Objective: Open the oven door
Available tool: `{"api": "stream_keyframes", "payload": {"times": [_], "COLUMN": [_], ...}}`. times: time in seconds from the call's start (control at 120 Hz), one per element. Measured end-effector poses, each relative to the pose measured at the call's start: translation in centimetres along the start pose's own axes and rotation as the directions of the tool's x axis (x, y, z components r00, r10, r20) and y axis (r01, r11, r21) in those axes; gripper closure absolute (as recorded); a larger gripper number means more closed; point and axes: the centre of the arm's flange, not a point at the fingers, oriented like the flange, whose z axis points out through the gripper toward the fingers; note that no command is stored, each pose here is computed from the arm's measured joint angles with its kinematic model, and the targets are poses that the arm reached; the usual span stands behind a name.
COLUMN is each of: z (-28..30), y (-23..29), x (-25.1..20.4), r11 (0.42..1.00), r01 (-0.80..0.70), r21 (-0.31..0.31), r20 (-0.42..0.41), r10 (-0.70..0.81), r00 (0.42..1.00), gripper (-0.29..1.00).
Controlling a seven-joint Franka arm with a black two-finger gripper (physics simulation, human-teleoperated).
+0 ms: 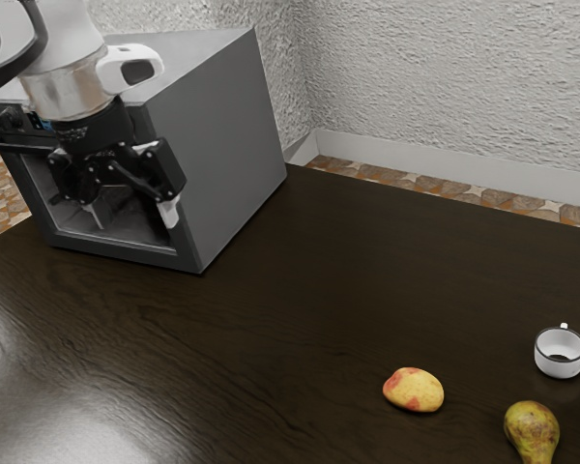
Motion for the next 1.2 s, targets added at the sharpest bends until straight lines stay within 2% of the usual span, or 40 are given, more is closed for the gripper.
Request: {"api": "stream_keyframes", "payload": {"times": [0.075,0.117,0.183,0.242,0.275,0.342,0.442,0.675,0.792,0.883,0.958,1.083,1.2], "z": [0.7,0.4,1.3,3.8,4.8,4.7,2.8,2.6,2.9,2.5,2.9,2.8,2.9], "y": [-1.1,-2.6,-8.1,-14.1,-16.4,-18.9,-21.7,-24.0,-27.1,-28.3,-28.3,-26.7,-27.3], "x": [0.0,-1.5,-5.2,-5.2,-4.5,-3.2,-2.4,2.9,4.8,5.4,6.7,8.8,9.2], "r11": [0.997,0.992,0.969,0.908,0.867,0.776,0.644,0.413,0.305,0.250,0.229,0.237,0.221], "r01": [0.081,0.124,0.246,0.416,0.490,0.592,0.659,0.700,0.715,0.709,0.710,0.698,0.700], "r21": [0.009,-0.002,-0.026,-0.049,-0.091,-0.219,-0.388,-0.583,-0.629,-0.660,-0.666,-0.676,-0.680], "r20": [0.015,0.011,0.013,-0.007,-0.030,-0.078,-0.141,-0.158,-0.151,-0.140,-0.135,-0.146,-0.147], "r10": [-0.081,-0.124,-0.246,-0.416,-0.494,-0.619,-0.748,-0.902,-0.950,-0.967,-0.973,-0.971,-0.975], "r00": [0.997,0.992,0.969,0.909,0.869,0.782,0.648,0.401,0.272,0.211,0.187,0.188,0.165], "gripper": [0.00,0.00,0.00,0.00,0.00,0.00,0.00,0.00,0.00,0.00,0.00,0.00,0.00]}}
